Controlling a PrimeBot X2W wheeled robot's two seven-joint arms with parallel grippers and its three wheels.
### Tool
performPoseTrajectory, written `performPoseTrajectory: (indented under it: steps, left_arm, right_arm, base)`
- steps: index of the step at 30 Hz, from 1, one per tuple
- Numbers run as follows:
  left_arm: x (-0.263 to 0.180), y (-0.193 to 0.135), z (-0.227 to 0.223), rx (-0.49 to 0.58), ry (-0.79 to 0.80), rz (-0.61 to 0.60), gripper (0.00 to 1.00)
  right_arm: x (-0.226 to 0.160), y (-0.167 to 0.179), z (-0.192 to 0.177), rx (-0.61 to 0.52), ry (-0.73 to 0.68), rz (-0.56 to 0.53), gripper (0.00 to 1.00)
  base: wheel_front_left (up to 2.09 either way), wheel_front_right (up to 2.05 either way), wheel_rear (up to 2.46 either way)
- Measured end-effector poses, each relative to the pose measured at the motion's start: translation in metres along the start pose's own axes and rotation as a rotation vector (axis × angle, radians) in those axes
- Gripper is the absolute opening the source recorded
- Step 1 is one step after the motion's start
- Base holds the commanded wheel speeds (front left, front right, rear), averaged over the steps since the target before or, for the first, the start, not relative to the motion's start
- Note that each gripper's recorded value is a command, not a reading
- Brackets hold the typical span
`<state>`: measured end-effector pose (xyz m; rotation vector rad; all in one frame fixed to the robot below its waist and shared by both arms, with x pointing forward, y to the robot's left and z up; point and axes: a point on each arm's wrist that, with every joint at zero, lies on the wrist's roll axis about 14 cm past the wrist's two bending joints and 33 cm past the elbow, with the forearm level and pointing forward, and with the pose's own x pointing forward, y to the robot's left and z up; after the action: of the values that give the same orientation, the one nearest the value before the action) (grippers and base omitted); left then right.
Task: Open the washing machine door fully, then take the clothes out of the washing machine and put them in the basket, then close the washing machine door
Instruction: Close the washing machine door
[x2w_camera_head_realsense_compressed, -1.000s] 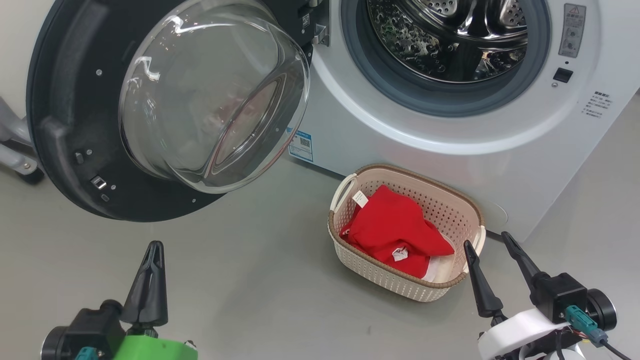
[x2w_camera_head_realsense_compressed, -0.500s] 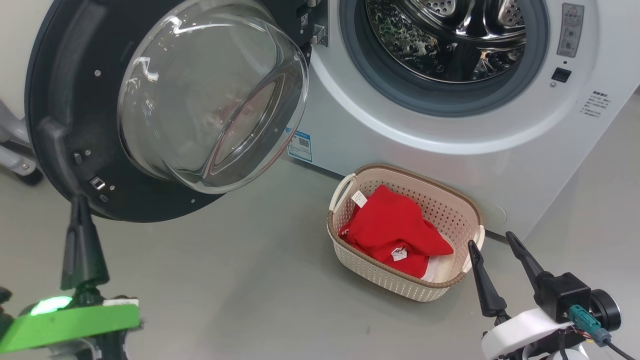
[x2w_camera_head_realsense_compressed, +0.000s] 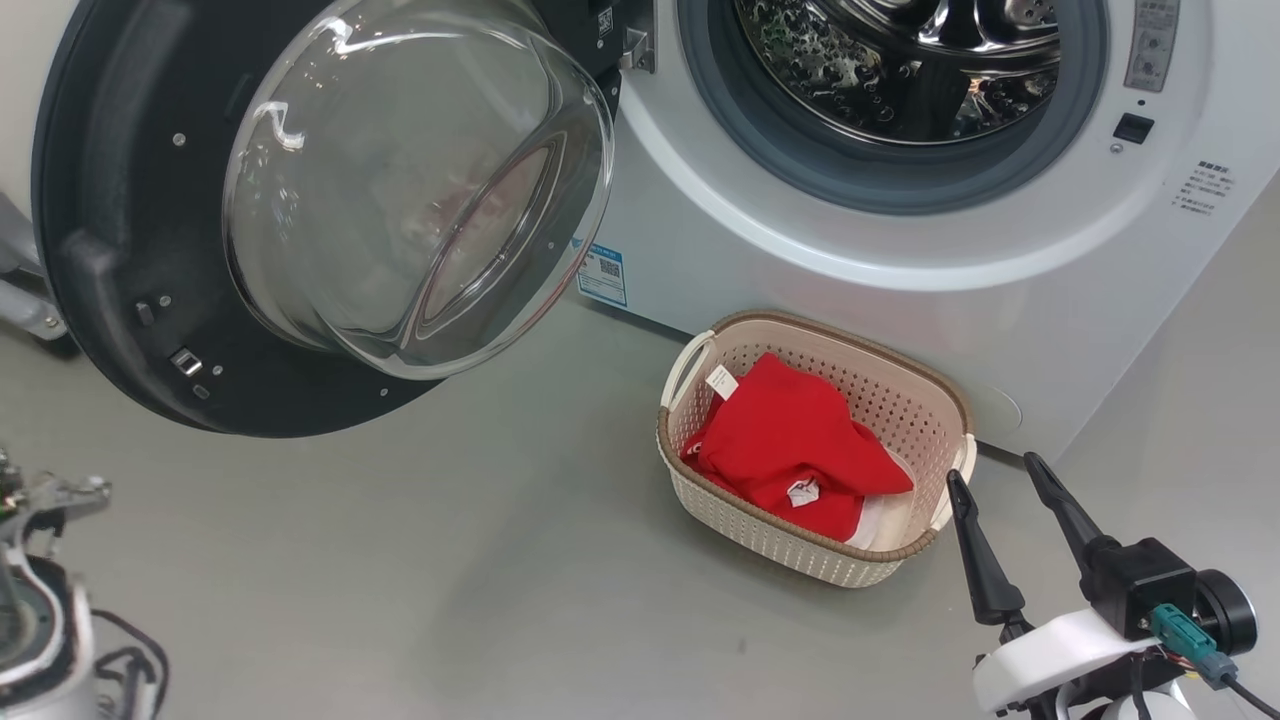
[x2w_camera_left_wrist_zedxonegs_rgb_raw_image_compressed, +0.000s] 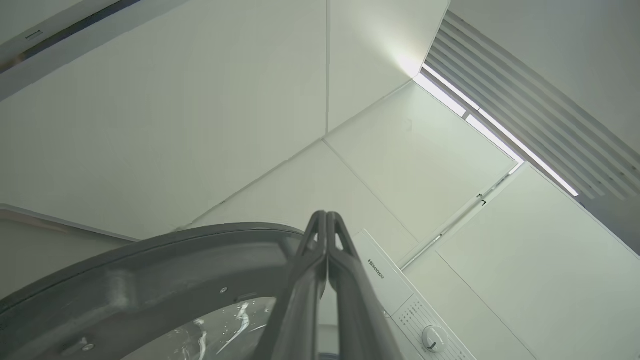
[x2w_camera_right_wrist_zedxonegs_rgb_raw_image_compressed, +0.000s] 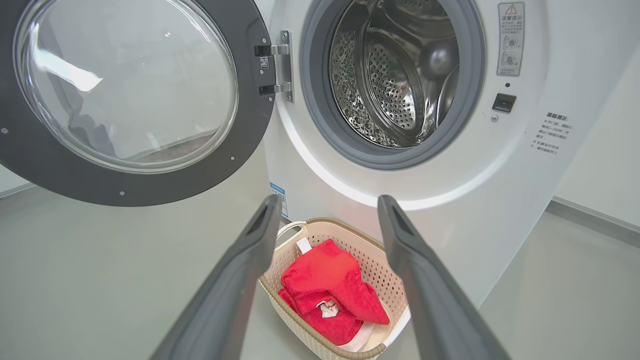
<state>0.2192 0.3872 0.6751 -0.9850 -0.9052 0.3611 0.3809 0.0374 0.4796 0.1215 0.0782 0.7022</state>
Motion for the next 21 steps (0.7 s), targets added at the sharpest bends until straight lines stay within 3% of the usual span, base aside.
performPoseTrajectory:
  steps: [5, 21]
  left_arm:
    - [0.021, 0.018, 0.015, -0.014, 0.017, 0.045, 0.00]
    - [0.047, 0.110, 0.024, -0.048, 0.099, 0.415, 0.00]
  right_arm:
    - [0.001, -0.006, -0.001, -0.001, 0.001, -0.008, 1.00]
    - [0.002, -0.024, -0.006, -0.002, 0.022, -0.042, 1.00]
  base:
    - [0.00, 0.00, 0.00]
    - [0.00, 0.00, 0.00]
